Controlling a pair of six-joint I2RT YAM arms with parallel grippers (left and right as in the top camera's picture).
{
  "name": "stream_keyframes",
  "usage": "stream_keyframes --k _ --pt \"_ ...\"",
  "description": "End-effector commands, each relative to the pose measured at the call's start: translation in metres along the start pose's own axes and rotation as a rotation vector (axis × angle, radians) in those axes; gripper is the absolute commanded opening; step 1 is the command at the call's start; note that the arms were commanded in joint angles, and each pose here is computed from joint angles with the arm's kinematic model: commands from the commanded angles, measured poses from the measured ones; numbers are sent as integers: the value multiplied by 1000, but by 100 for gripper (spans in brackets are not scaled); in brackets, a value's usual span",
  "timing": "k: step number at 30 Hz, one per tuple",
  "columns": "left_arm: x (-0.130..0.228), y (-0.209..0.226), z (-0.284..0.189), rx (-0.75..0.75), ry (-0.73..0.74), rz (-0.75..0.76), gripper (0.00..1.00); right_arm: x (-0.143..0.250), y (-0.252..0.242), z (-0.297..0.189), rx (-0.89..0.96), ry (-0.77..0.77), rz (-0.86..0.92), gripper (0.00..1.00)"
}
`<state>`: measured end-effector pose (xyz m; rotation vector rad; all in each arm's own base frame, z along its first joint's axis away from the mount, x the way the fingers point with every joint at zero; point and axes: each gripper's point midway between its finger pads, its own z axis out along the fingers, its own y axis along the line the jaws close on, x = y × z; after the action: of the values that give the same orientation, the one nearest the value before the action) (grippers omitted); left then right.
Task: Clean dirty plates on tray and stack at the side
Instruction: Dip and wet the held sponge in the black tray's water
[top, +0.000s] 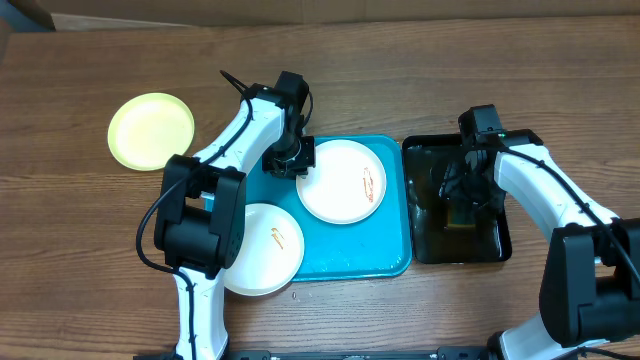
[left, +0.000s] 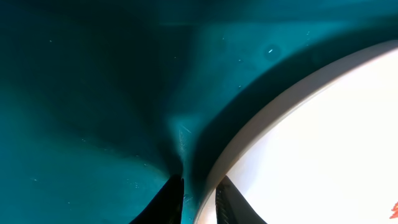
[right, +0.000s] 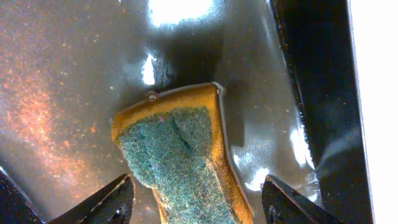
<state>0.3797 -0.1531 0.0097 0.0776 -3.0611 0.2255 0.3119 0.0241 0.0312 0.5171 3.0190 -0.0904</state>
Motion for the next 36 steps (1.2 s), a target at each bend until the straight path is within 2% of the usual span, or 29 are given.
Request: stream_keyframes --k 1,10,11,13,14,16,19,21,22,25,29,32,36 --pt "-1 4 -5 -16 -15 11 20 -2 10 -5 -48 -1 -3 66" --pt "1 2 -5 -13 -9 21 20 14 6 16 -49 26 -4 61" --pt "1 2 -5 -13 -9 21 20 14 6 17 -50 25 -4 56" --pt "1 3 -5 -13 -9 20 20 15 6 19 -51 24 -4 33" --pt "1 3 -5 -13 -8 20 20 15 6 19 -52 23 -4 25" --pt "1 3 -5 -13 -9 20 21 15 7 19 -55 24 -4 32" --pt "0 2 -5 -13 -10 20 24 16 9 18 -66 31 -4 50" --pt "0 2 -5 -13 -10 20 25 17 12 18 -83 38 -4 50" --pt "0 2 -5 -13 -10 21 25 18 13 18 -93 43 -4 46" --pt "0 3 -5 -13 -12 21 24 16 16 17 -106 37 -4 4" --pt "-1 2 -5 -11 -17 21 24 14 17 16 -110 30 -3 4" --pt "-1 2 -5 -11 -18 22 16 13 17 16 -111 29 -4 4" --pt "-1 2 -5 -11 -18 21 15 14 23 15 -146 32 -84 4"
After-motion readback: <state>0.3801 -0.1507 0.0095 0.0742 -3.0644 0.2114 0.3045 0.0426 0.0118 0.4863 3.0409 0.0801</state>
